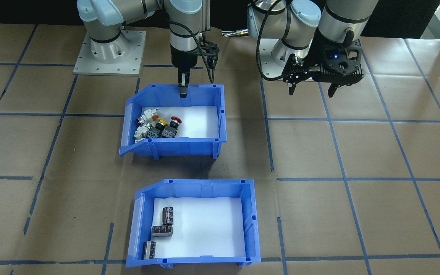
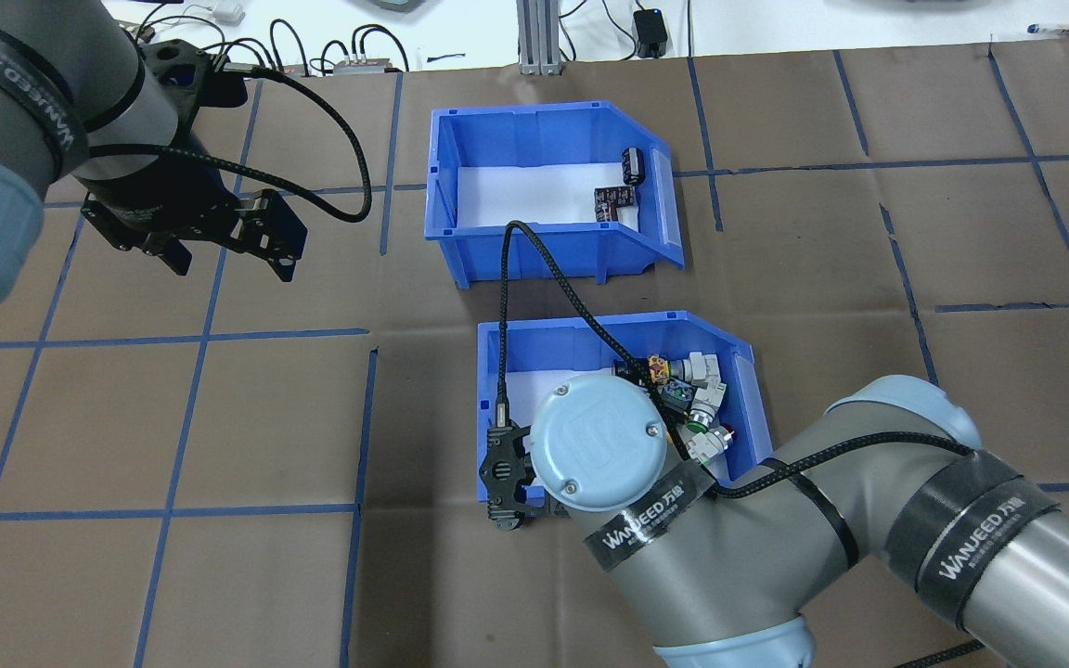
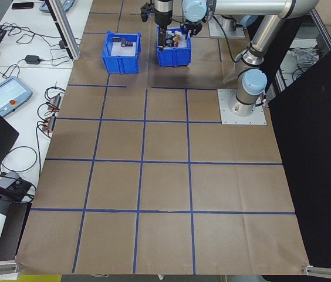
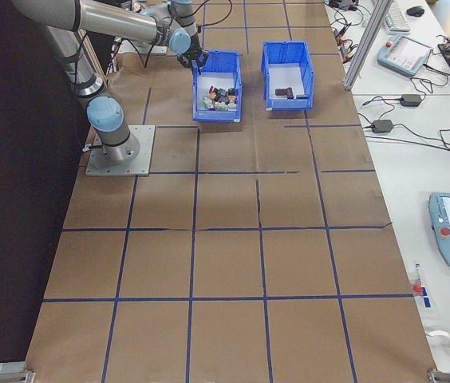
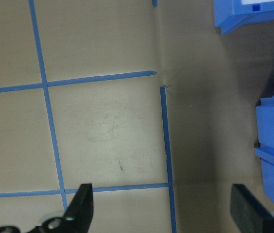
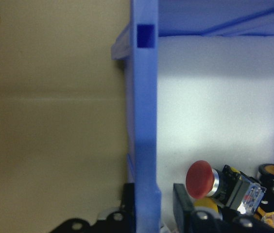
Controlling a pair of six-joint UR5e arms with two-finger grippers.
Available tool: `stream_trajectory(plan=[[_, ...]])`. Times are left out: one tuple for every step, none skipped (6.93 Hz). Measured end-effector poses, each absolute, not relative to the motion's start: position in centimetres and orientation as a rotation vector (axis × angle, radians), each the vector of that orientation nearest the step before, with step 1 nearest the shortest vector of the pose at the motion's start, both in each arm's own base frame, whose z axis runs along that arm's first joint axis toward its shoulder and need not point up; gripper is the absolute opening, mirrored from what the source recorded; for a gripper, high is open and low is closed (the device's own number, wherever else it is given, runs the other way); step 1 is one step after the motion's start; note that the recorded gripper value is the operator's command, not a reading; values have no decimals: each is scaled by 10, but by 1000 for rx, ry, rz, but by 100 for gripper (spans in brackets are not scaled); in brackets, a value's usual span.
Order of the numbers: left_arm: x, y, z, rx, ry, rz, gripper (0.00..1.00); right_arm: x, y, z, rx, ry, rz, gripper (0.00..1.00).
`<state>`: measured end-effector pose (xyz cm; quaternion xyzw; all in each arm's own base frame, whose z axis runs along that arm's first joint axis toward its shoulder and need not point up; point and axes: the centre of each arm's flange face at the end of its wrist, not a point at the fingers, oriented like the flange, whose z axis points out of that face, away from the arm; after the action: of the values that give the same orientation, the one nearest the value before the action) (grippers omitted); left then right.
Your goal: Place battery box in front
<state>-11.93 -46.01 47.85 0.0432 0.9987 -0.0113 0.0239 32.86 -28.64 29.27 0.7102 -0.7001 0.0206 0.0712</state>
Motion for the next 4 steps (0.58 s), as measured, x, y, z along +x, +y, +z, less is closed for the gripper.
stream_trajectory(plan=[[-118,-461,477,129,3092,-31,100,327,-288,296,2122,-2095,54,100],[-118,-462,476,128,3093,-29,100,324,-292,305,2102,-2087,37,100],[-118,-464,475,127,3093,-32,100,320,-297,322,2084,-2095,22,100],[-117,-466,475,125,3091,-42,100,313,-306,344,2060,-2123,1,100]])
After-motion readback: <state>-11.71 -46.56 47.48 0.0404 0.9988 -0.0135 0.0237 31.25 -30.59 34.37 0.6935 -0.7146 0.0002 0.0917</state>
